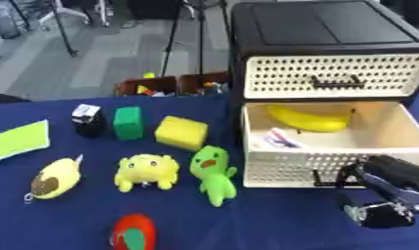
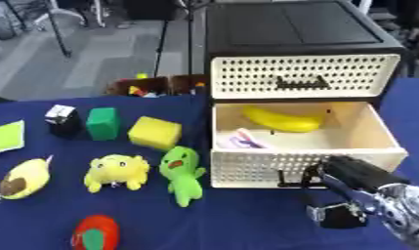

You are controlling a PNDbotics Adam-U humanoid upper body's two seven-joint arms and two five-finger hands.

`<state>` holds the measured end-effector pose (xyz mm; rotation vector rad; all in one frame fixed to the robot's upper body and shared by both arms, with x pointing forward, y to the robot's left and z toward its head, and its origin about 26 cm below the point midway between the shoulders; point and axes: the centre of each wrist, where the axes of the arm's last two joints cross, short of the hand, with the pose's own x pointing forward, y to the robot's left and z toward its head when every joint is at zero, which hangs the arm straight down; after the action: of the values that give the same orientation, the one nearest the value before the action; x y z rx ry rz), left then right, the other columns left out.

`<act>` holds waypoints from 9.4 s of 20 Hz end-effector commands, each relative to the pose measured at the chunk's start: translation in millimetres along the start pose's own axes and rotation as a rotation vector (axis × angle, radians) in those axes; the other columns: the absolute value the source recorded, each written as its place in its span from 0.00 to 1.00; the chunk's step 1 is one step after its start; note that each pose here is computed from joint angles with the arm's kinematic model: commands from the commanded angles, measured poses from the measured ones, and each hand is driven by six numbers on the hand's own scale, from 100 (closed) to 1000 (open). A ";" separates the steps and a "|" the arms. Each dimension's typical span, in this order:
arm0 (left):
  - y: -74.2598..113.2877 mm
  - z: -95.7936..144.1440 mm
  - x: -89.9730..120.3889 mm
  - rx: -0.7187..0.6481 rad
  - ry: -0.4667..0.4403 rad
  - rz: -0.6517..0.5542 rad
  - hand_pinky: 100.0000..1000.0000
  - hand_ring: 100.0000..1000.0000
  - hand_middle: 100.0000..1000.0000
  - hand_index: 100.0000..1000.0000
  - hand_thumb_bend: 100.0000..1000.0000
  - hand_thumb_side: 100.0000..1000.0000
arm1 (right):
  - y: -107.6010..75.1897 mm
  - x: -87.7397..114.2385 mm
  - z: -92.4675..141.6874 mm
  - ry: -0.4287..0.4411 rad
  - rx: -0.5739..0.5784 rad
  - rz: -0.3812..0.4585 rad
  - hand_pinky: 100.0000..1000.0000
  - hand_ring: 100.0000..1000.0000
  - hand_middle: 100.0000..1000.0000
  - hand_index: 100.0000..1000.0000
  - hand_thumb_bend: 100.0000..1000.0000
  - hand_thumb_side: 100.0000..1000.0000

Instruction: Pick up objects from table and place into drawer.

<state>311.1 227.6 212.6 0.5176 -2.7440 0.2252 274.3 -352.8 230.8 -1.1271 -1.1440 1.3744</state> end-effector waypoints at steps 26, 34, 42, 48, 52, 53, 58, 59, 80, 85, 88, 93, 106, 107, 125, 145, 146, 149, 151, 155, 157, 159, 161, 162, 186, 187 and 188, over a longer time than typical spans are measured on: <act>2.9 -3.5 2.4 0.012 -0.014 -0.008 0.42 0.71 0.70 0.90 0.11 0.78 | 29.7 5.1 5.5 -0.029 0.043 0.002 0.00 0.09 0.02 0.58 0.00 0.18; 2.9 -2.9 2.4 0.014 -0.011 -0.007 0.42 0.71 0.70 0.90 0.11 0.78 | 31.1 6.2 5.2 -0.036 0.032 -0.002 0.00 0.08 0.02 0.82 0.00 0.18; 3.2 -1.7 2.1 0.013 -0.005 -0.008 0.42 0.71 0.70 0.90 0.10 0.78 | 22.5 5.4 3.8 -0.071 -0.028 -0.026 0.00 0.07 0.02 0.87 0.00 0.19; 3.6 -1.2 1.9 0.012 -0.001 -0.010 0.42 0.71 0.70 0.90 0.10 0.78 | 15.2 1.9 4.2 -0.100 -0.081 -0.031 0.00 0.07 0.02 0.87 0.00 0.20; 3.8 -0.8 1.8 0.012 0.001 -0.011 0.42 0.71 0.70 0.90 0.10 0.78 | 12.4 0.2 4.4 -0.117 -0.132 -0.028 0.00 0.08 0.03 0.88 0.00 0.20; 3.8 -0.8 1.8 0.012 0.001 -0.011 0.42 0.71 0.70 0.90 0.10 0.78 | 11.8 -0.4 4.6 -0.118 -0.144 -0.025 0.00 0.08 0.03 0.88 0.00 0.21; 4.0 -0.7 1.7 0.012 0.001 -0.012 0.42 0.71 0.70 0.90 0.10 0.78 | 10.6 -3.8 6.2 -0.086 -0.178 0.025 0.00 0.09 0.05 0.96 0.00 0.26; 4.1 -0.7 1.7 0.012 0.001 -0.012 0.42 0.71 0.70 0.90 0.10 0.78 | 9.9 -4.9 6.8 -0.072 -0.177 0.045 0.00 0.10 0.06 0.97 0.00 0.28; 4.9 -0.7 1.4 0.007 0.001 -0.017 0.42 0.71 0.69 0.88 0.10 0.78 | -10.2 -17.8 12.4 -0.123 -0.179 0.098 0.00 0.14 0.20 1.00 0.00 0.74; 5.3 -0.8 1.3 0.008 0.002 -0.019 0.42 0.71 0.69 0.88 0.09 0.78 | -8.5 -20.5 14.1 -0.126 -0.197 0.110 0.00 0.15 0.21 1.00 0.00 0.77; 5.7 -0.7 1.2 0.009 0.002 -0.021 0.42 0.71 0.69 0.88 0.09 0.78 | -8.7 -21.8 14.8 -0.123 -0.210 0.107 0.00 0.15 0.21 1.00 0.00 0.78; 6.2 -0.5 1.0 0.009 0.004 -0.024 0.42 0.71 0.69 0.88 0.09 0.78 | -22.5 -26.2 16.6 -0.143 -0.321 0.100 0.00 0.14 0.21 1.00 0.00 0.79; 7.7 -1.2 0.5 0.021 0.006 -0.034 0.42 0.71 0.69 0.88 0.09 0.78 | -45.3 -28.0 16.8 -0.335 -1.063 -0.100 0.00 0.14 0.20 0.96 0.00 0.78; 7.4 -1.0 0.6 0.020 0.006 -0.033 0.42 0.71 0.69 0.88 0.09 0.77 | -41.9 -26.4 15.5 -0.325 -1.045 -0.095 0.00 0.14 0.20 0.96 0.00 0.78; 24.6 -23.0 -0.3 -0.036 -0.027 -0.243 0.40 0.72 0.72 0.90 0.23 0.75 | -78.7 -41.2 28.5 -0.751 -1.869 -0.403 0.31 0.57 0.52 0.81 0.00 0.83; 79.6 -122.7 -8.1 -0.886 0.038 -1.129 0.68 0.91 0.94 1.00 0.36 0.91 | -61.9 -44.0 26.8 -0.850 -1.897 -0.511 0.38 0.59 0.57 0.78 0.00 0.78; 81.0 -126.4 -11.4 -0.957 0.062 -1.150 0.68 0.91 0.94 1.00 0.35 0.91 | -61.6 -43.9 26.7 -0.851 -1.895 -0.511 0.38 0.59 0.57 0.78 0.00 0.78; 84.1 -136.8 -16.3 -1.128 0.106 -1.200 0.74 0.92 0.96 1.00 0.35 0.89 | -59.4 -43.2 25.8 -0.846 -1.888 -0.518 0.38 0.58 0.56 0.77 0.00 0.78; 86.4 -142.9 -18.7 -1.217 0.136 -1.239 0.77 0.93 0.96 1.00 0.39 0.88 | -58.2 -42.5 25.2 -0.844 -1.882 -0.518 0.38 0.58 0.55 0.75 0.00 0.77; 90.6 -151.3 -27.3 -1.336 0.226 -1.292 0.85 0.95 0.97 1.00 0.50 0.86 | -58.1 -41.9 24.7 -0.843 -1.877 -0.519 0.38 0.57 0.55 0.75 0.00 0.76; 91.2 -152.4 -34.4 -1.385 0.281 -1.269 0.83 0.95 0.96 1.00 0.52 0.87 | -58.0 -41.4 24.4 -0.845 -1.875 -0.522 0.38 0.57 0.55 0.75 0.00 0.76; 92.3 -153.3 -41.5 -1.416 0.334 -1.247 0.84 0.95 0.96 1.00 0.55 0.86 | -58.2 -41.2 24.3 -0.846 -1.875 -0.524 0.38 0.57 0.55 0.75 0.00 0.76; 92.5 -153.2 -49.3 -1.442 0.385 -1.225 0.84 0.95 0.97 1.00 0.59 0.83 | -57.9 -40.9 24.0 -0.846 -1.874 -0.526 0.38 0.57 0.55 0.75 0.00 0.75; 92.1 -153.2 -53.2 -1.452 0.407 -1.215 0.83 0.95 0.96 1.00 0.60 0.82 | -57.3 -40.6 23.7 -0.845 -1.872 -0.528 0.38 0.57 0.55 0.75 0.00 0.75; 46.3 -126.6 -133.5 -1.504 0.815 -0.985 0.42 0.61 0.67 1.00 0.67 0.56 | -45.6 -27.9 13.4 -0.814 -1.845 -0.585 0.38 0.55 0.53 0.71 0.00 0.73; 46.0 -124.8 -136.5 -1.508 0.834 -0.982 0.42 0.61 0.67 1.00 0.68 0.56 | -45.7 -27.7 13.3 -0.813 -1.846 -0.587 0.38 0.55 0.53 0.70 0.00 0.73; 46.0 -123.0 -139.6 -1.513 0.855 -0.979 0.43 0.62 0.68 1.00 0.68 0.56 | -45.6 -27.4 13.1 -0.812 -1.845 -0.588 0.38 0.55 0.52 0.70 0.00 0.73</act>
<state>452.8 335.2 261.4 0.8090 -1.0287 -1.3625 270.5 -377.7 272.6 -1.1692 -2.9894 0.0281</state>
